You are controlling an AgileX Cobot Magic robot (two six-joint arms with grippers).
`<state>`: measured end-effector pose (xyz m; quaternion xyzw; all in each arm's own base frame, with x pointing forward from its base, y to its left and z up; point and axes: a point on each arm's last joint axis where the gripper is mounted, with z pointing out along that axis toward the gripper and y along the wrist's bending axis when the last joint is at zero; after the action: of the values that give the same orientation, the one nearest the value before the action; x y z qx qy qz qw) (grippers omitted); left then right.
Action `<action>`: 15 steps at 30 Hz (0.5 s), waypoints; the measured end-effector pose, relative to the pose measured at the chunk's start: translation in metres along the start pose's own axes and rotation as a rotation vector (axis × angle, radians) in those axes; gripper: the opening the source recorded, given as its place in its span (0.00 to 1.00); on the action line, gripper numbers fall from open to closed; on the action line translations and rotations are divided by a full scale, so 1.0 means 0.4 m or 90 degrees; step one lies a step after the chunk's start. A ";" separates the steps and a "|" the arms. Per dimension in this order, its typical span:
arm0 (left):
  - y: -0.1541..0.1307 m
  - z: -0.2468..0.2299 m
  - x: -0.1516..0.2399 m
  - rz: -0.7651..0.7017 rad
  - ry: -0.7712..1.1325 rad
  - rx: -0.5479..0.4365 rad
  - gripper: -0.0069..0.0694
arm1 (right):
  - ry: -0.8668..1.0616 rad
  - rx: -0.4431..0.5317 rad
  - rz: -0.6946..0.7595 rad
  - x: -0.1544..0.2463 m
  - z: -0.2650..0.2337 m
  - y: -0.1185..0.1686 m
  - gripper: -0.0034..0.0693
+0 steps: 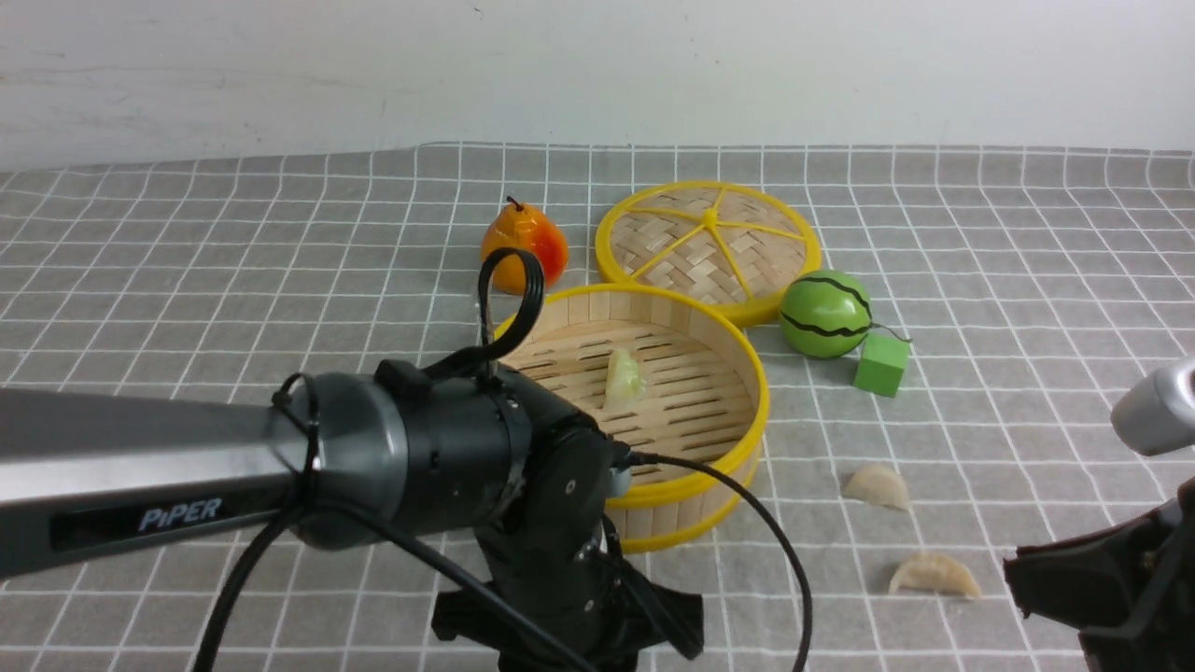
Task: Put the dumplings into the steamer on the table with the grey tablecloth.
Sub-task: 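Place the dumpling into the bamboo steamer basket with the left gripper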
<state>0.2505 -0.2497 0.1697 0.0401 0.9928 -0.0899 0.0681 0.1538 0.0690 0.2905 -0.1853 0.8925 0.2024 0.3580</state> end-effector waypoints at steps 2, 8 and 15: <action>-0.001 -0.005 -0.001 0.012 0.007 -0.005 0.38 | 0.001 0.000 0.001 0.001 0.001 0.000 0.13; 0.001 -0.144 -0.010 0.136 -0.036 -0.022 0.38 | 0.002 0.000 0.001 0.002 0.001 0.000 0.14; 0.027 -0.333 -0.121 0.148 -0.196 -0.011 0.38 | 0.001 -0.001 0.002 0.002 0.001 0.000 0.15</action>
<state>0.2821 -0.2176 0.3046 0.1397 0.9602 -0.0777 0.2292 0.1536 0.0690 0.2894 -0.1843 0.8930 0.2033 0.3567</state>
